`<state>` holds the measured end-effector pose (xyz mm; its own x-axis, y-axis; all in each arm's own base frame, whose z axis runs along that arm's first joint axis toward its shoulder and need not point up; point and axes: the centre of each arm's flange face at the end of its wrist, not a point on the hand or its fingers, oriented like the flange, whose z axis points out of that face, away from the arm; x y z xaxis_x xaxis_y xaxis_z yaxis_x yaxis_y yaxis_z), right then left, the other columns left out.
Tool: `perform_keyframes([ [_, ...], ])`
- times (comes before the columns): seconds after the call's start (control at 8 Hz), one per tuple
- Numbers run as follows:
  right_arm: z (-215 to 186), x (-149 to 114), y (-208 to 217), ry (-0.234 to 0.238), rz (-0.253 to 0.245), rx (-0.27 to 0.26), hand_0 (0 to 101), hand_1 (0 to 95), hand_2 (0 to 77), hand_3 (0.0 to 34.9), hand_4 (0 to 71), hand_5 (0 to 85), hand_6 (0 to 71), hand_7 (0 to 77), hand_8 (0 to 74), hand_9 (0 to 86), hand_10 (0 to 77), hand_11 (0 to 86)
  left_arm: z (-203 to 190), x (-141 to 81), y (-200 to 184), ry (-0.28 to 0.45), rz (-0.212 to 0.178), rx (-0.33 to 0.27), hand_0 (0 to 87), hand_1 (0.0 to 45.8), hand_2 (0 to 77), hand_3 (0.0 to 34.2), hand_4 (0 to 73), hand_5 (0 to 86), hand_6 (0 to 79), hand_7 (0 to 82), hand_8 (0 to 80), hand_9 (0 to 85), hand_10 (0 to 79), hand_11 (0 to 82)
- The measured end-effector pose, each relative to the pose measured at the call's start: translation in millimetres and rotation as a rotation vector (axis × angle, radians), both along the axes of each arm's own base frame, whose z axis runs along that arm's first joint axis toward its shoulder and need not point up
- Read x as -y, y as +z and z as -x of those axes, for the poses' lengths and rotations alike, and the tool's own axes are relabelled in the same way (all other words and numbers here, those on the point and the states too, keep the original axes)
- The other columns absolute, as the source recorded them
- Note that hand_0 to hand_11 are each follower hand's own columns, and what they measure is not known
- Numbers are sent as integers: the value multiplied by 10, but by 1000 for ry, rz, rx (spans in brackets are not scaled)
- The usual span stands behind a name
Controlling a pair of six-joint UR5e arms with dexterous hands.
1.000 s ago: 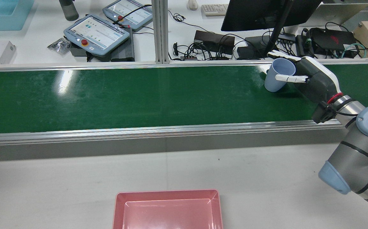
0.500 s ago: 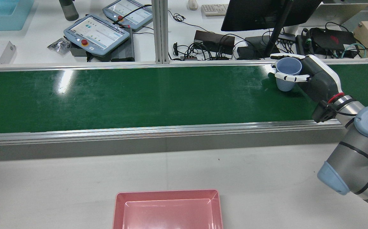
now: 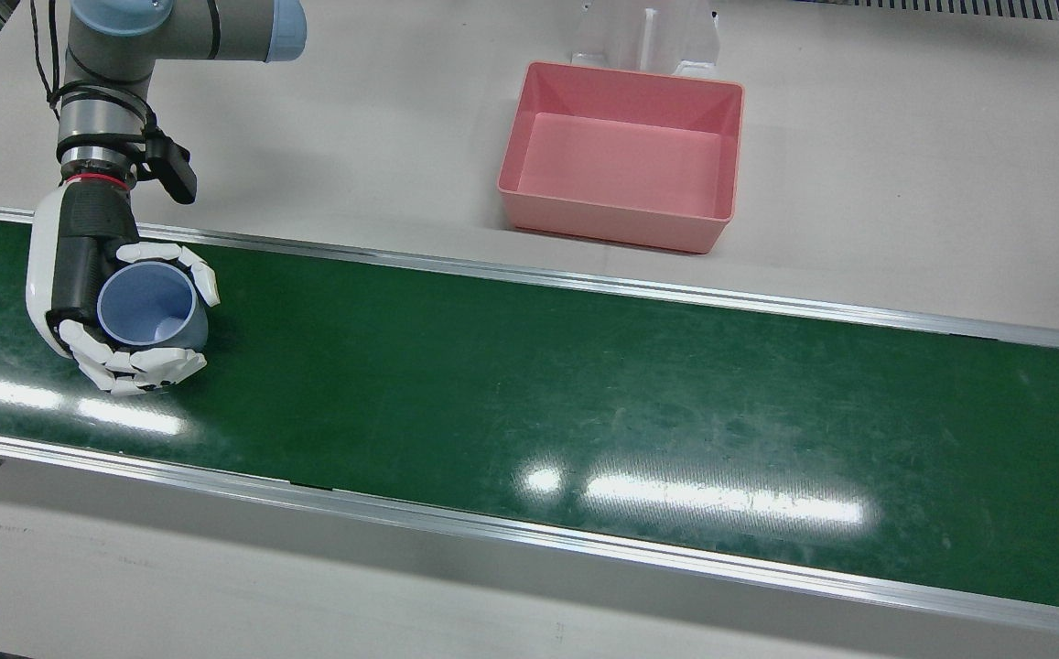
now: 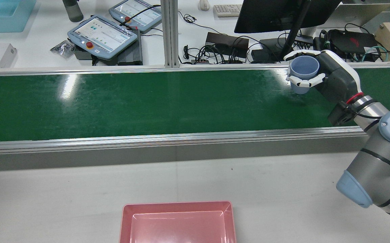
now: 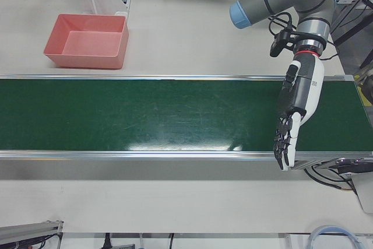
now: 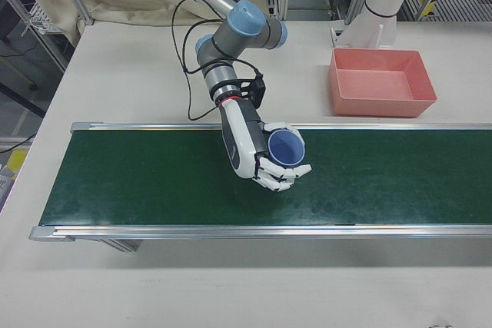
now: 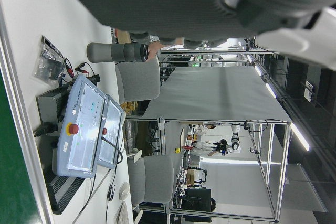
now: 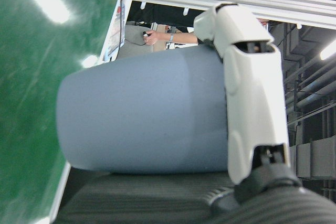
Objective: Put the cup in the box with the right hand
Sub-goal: 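Lift the cup off the belt and carry it over the pink tray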
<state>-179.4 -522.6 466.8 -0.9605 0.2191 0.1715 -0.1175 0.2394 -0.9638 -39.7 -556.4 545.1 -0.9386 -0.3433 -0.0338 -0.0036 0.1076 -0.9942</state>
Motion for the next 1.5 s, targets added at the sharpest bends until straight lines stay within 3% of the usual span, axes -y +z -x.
perform_keyframes([
  [0.12,-60,-18,-212,8,-37,27,799,153,425,1,191,273,376,589,469,485,393,464,0,0,-2,0,0,0,0,5,11,0,11,5,5,5,0,0,0,0],
  [0.25,-114,-26,-479,15,-82,57,800,153,425,2,104,262,387,589,491,485,409,475,0,0,-4,0,-1,0,0,5,11,0,11,5,5,5,0,0,0,0],
  [0.38,-13,-80,-795,-7,-135,96,627,153,431,1,11,262,387,589,496,485,420,480,0,-1,-6,0,-1,0,0,5,11,0,11,5,5,5,0,0,0,0],
  [0.62,542,-413,-1387,-130,-219,179,620,153,431,4,5,262,387,589,496,485,431,524,1,0,-7,-1,-1,0,0,5,11,0,11,0,0,5,0,0,0,0],
  [0.75,800,-666,-1589,-201,-238,207,620,153,431,4,5,262,387,589,496,485,436,535,0,-1,-7,0,-1,0,0,5,11,0,11,0,5,5,0,0,0,0],
  [0.88,1070,-950,-1705,-275,-248,221,619,142,442,4,0,262,393,589,551,485,436,540,0,-1,-7,0,-1,0,0,5,11,0,11,0,5,5,0,0,0,0],
  [1.0,1399,-1281,-1782,-353,-264,210,621,142,442,3,87,240,393,589,556,480,415,556,0,-1,-7,0,-1,0,0,5,11,0,11,0,0,5,0,0,0,0],
  [1.25,2005,-1937,-1825,-460,-276,181,610,142,442,6,82,240,398,589,562,480,409,573,0,-1,-7,0,-1,0,0,5,11,0,11,0,0,5,0,0,0,0],
  [1.5,2388,-2414,-1782,-524,-268,155,563,131,447,2,22,213,398,589,562,480,393,595,0,-1,-7,0,-1,0,0,5,11,0,11,5,5,5,0,0,0,0],
])
